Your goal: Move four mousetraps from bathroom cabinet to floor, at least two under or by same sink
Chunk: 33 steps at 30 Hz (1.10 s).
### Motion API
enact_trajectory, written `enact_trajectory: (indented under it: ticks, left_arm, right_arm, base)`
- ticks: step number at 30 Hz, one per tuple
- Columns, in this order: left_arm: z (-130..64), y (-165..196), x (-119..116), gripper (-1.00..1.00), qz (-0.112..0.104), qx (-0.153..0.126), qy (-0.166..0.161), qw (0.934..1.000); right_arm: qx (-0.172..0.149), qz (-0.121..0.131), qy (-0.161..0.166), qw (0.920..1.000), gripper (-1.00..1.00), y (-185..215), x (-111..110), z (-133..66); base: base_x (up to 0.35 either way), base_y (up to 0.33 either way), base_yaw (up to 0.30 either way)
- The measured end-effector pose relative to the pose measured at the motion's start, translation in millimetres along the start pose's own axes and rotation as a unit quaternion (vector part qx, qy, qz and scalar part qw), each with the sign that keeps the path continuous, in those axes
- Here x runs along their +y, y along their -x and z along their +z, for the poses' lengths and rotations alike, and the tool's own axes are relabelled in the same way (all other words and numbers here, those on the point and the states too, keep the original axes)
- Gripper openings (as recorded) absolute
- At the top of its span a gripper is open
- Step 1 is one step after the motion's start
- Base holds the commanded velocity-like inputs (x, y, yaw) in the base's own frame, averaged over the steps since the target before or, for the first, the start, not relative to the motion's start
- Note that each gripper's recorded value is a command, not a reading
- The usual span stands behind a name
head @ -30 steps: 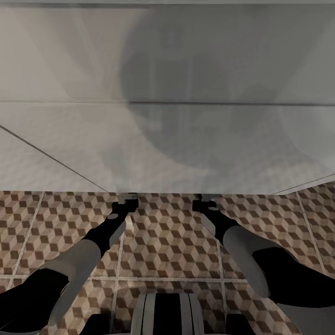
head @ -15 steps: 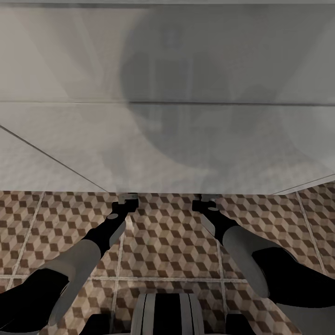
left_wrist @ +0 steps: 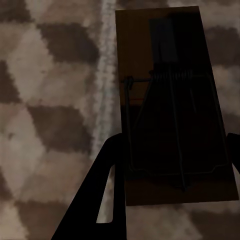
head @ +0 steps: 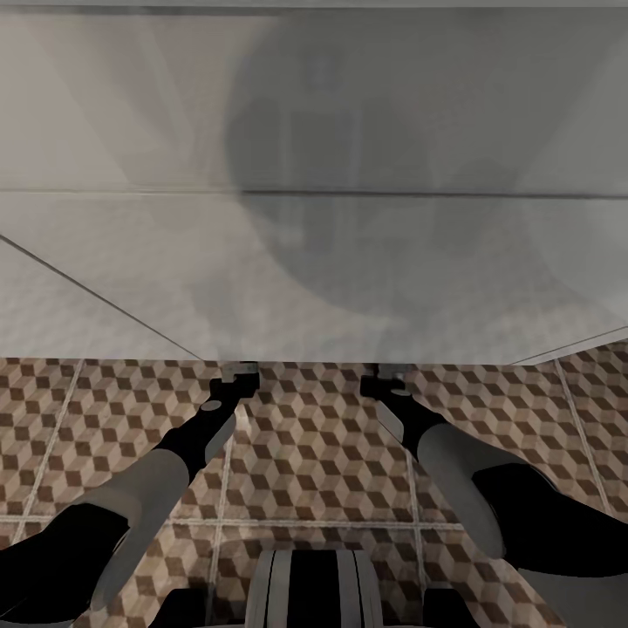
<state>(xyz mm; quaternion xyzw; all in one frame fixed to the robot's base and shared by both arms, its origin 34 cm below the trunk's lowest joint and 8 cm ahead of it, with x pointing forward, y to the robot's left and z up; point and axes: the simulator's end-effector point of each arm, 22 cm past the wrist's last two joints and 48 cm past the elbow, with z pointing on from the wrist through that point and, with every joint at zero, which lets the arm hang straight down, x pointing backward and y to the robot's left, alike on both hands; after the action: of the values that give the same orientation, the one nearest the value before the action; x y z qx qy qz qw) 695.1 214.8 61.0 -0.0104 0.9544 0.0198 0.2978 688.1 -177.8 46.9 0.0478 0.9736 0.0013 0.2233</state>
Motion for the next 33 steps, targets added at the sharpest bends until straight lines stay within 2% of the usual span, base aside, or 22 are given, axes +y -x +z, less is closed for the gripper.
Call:
enact_trajectory:
  ticks: [7, 13, 25, 26, 33]
  left_arm:
    - [0.0, 0, -1, -1.00, 0.000, 0.000, -0.003, 1.0000]
    - [-0.2, 0, -10, -1.00, -0.001, 0.000, -0.025, 0.9997]
    - [-0.3, 1, -13, -1.00, -0.002, -0.001, -0.031, 0.9995]
    - [-0.4, 1, -13, -1.00, -0.003, -0.001, -0.031, 0.9995]
    - [-0.4, 1, -14, -1.00, -0.003, -0.001, -0.031, 0.9995]
  right_arm:
    - [0.010, -0.002, -0.003, 0.9999, -1.00, -10, -2, 0.0]
    - [0.007, -0.001, -0.004, 1.0000, -1.00, -11, -3, 0.0]
    - [0.006, -0.001, -0.004, 1.0000, -1.00, -11, -4, 0.0]
    - [0.006, -0.001, -0.005, 1.0000, 1.00, -11, -4, 0.0]
    - [0.007, 0.000, -0.006, 1.0000, 1.00, -11, -6, 0.2]
  base:
    - [0.000, 0.000, 0.000]
    - [0.000, 0.000, 0.000]
    - [0.000, 0.000, 0.000]
    - [0.000, 0.000, 0.000]
    - [0.000, 0.000, 0.000]
